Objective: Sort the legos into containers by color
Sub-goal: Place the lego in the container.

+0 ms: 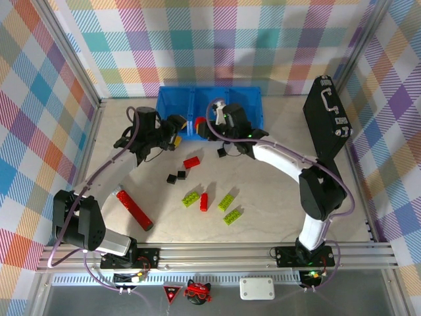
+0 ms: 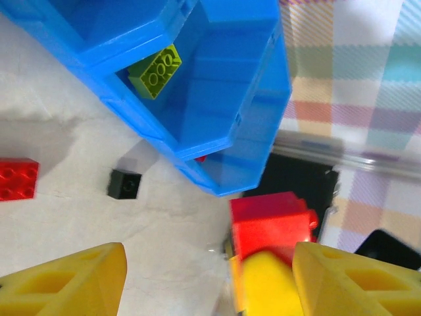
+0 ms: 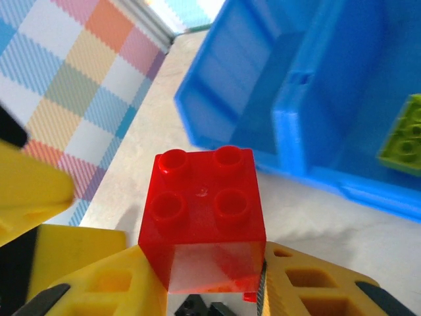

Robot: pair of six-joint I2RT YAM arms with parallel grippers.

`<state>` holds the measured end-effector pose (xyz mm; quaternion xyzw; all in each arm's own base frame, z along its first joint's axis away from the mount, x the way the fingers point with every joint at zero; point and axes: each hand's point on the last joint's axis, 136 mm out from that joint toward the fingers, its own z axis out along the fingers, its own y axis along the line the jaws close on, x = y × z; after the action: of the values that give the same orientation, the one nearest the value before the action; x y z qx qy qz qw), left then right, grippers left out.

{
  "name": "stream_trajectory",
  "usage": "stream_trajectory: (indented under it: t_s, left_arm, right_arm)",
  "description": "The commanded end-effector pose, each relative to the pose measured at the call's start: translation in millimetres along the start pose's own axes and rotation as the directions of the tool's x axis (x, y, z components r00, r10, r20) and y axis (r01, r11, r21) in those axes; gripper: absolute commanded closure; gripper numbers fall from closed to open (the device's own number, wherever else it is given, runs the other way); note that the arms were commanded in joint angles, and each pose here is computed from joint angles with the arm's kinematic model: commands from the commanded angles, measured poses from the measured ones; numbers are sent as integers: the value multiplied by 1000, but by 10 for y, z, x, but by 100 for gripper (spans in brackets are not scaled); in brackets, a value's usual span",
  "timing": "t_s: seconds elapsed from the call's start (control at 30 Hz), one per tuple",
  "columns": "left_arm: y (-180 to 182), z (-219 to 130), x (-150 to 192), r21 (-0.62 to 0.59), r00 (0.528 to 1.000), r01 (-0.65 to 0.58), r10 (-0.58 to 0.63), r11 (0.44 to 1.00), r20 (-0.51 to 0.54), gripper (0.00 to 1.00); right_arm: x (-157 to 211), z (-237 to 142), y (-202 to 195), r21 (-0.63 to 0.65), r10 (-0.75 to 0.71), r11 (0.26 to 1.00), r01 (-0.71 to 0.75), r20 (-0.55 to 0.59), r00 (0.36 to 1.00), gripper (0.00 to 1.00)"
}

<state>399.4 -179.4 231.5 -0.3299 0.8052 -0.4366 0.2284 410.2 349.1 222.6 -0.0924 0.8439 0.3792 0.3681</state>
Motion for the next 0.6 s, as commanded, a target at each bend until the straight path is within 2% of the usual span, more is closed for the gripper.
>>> stream_trajectory:
  t_s: [0.0,0.2,0.57]
  left_arm:
    - [104,-219,-12,-113,984,-178,179,977,-5,33]
    - [350,-374,-85,-240,948,-314,316,919,-30,33]
    - [567,-490,-106,-308,926,-371,376,876,-47,33]
  right_arm:
    - [-75,-241,-320,87,22,996,-18,-34,999,65]
    - [-150,-367,-807,189,89,980,-66,-115,989,64]
    - [-315,-263,-1544,346,156,935,-78,-203,967,63]
